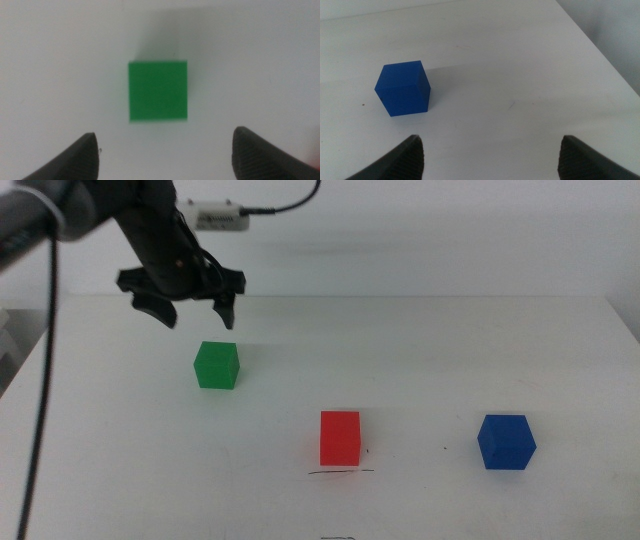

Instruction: Stack red cubes first, then green, then blue cubes in a specific spot.

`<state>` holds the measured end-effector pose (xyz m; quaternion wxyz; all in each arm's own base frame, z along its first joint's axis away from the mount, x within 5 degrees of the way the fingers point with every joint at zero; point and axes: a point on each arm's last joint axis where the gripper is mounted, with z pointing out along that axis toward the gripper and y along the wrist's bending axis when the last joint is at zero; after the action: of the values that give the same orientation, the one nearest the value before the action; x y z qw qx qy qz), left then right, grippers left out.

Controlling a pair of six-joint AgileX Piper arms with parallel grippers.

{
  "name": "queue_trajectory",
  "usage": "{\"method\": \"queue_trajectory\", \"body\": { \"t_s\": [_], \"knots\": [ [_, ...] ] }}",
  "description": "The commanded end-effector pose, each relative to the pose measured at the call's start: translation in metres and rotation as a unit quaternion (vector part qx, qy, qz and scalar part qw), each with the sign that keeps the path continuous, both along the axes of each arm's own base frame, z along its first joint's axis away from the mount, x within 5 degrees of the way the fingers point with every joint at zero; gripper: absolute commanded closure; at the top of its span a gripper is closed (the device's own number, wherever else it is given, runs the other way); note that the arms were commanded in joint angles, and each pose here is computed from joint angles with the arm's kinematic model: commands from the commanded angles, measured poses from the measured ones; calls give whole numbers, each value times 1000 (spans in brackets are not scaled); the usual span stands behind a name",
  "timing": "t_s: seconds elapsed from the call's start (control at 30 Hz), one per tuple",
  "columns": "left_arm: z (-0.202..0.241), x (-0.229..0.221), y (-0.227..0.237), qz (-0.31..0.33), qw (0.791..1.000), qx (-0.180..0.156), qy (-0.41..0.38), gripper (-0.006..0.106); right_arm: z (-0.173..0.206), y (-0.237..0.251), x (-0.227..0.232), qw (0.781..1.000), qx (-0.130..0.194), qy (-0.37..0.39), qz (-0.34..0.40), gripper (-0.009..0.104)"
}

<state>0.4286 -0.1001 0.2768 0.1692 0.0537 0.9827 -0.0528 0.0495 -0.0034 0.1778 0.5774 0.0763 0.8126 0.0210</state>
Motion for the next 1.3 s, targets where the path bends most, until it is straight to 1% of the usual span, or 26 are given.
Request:
{"method": "queue_trajectory", "body": {
  "t_s": [0.0, 0.07, 0.2, 0.47, 1.03, 1.17, 1.27],
  "knots": [
    [24, 5, -2, -4, 997, -25, -68, 12, 17, 0, 0, 998, -13, -60, 2, 17],
    [11, 12, -5, -8, 997, -29, -69, 12, 17, 0, 0, 998, -13, -60, 2, 17],
    [-8, 23, -7, -8, 997, -27, -69, 12, 17, 0, 0, 998, -13, -60, 2, 17],
    [-31, 34, -8, -8, 998, -19, -66, 12, 17, 0, 0, 998, -13, -60, 2, 17],
    [-55, 38, -6, -4, 999, -6, -32, 12, 17, 0, 0, 998, -13, -60, 2, 17],
    [-57, 38, -3, -2, 1000, -4, -25, 17, 17, 0, 0, 998, -13, -60, 2, 17],
    [-57, 38, -3, 2, 1000, -5, -24, 28, 17, 0, 0, 998, -13, -60, 2, 17]
  ]
}}
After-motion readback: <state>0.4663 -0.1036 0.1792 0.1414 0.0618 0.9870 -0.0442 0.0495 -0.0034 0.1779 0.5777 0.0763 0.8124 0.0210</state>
